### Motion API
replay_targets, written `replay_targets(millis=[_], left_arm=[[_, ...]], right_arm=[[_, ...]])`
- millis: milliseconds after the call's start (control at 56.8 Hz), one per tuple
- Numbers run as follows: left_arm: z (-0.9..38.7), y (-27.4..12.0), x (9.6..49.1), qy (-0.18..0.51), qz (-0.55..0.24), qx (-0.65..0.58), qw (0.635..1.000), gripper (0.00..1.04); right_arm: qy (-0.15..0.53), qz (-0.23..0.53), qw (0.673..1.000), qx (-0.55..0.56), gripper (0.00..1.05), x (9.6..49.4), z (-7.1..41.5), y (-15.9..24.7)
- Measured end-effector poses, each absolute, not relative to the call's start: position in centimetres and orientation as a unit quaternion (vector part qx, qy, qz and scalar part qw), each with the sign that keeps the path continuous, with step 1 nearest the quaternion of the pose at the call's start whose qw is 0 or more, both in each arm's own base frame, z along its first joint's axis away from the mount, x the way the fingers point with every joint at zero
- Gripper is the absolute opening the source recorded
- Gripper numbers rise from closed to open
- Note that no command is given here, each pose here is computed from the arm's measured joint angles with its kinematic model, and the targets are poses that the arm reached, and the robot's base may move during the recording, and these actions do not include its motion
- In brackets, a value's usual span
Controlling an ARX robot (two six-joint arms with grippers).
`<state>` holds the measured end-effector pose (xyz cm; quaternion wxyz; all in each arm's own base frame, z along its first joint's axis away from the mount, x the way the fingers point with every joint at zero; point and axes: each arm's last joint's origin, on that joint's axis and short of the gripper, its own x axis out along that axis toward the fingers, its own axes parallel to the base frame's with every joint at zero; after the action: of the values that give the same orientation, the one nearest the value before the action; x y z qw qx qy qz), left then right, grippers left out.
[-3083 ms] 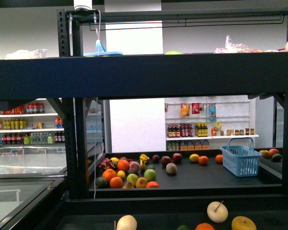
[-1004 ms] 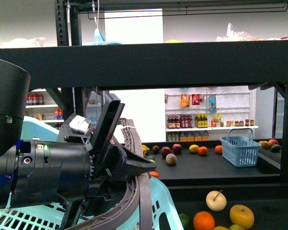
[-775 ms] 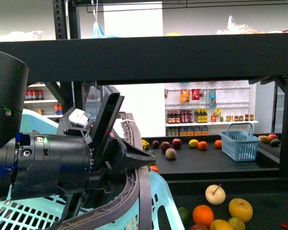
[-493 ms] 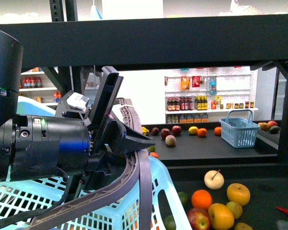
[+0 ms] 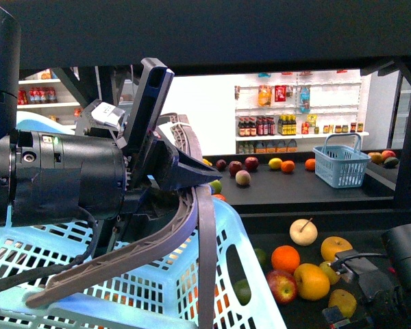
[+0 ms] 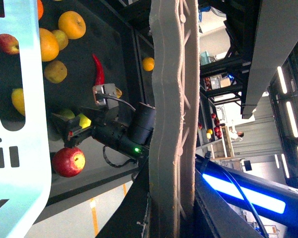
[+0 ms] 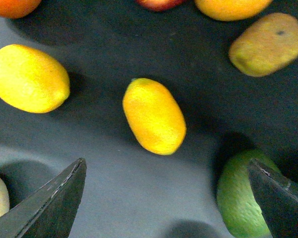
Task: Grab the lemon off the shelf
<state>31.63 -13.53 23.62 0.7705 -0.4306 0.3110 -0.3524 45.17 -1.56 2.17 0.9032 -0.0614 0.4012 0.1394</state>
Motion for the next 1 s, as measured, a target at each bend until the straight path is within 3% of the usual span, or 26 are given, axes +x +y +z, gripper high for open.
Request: replay_targets(millis=[194,405,969,1004], left_arm=[[23.6,-13.5,31.6,0.311,-0.352,-0.43,0.771,0.13],[23.6,-13.5,31.6,0.311,-0.352,-0.431,0.771,0.13],[23.6,-13.5,31.6,0.311,-0.352,-0.431,0.771,0.13],[23.6,-13.5,31.6,0.311,-0.352,-0.431,0.771,0.13]], right_arm=[[0.405,0.192,0.89,-0.084,0.97,47.9,0.6,-1.2],[0.402,0.198,0.887,-0.109,0.97,49.9,-1.4,-1.5],[0.42,0.213,0.875,-0.108,0.97,49.8,-7.1,-0.6],[0.42,0.211,0.876,-0.11,0.93,49.8,-7.2,-0.6]])
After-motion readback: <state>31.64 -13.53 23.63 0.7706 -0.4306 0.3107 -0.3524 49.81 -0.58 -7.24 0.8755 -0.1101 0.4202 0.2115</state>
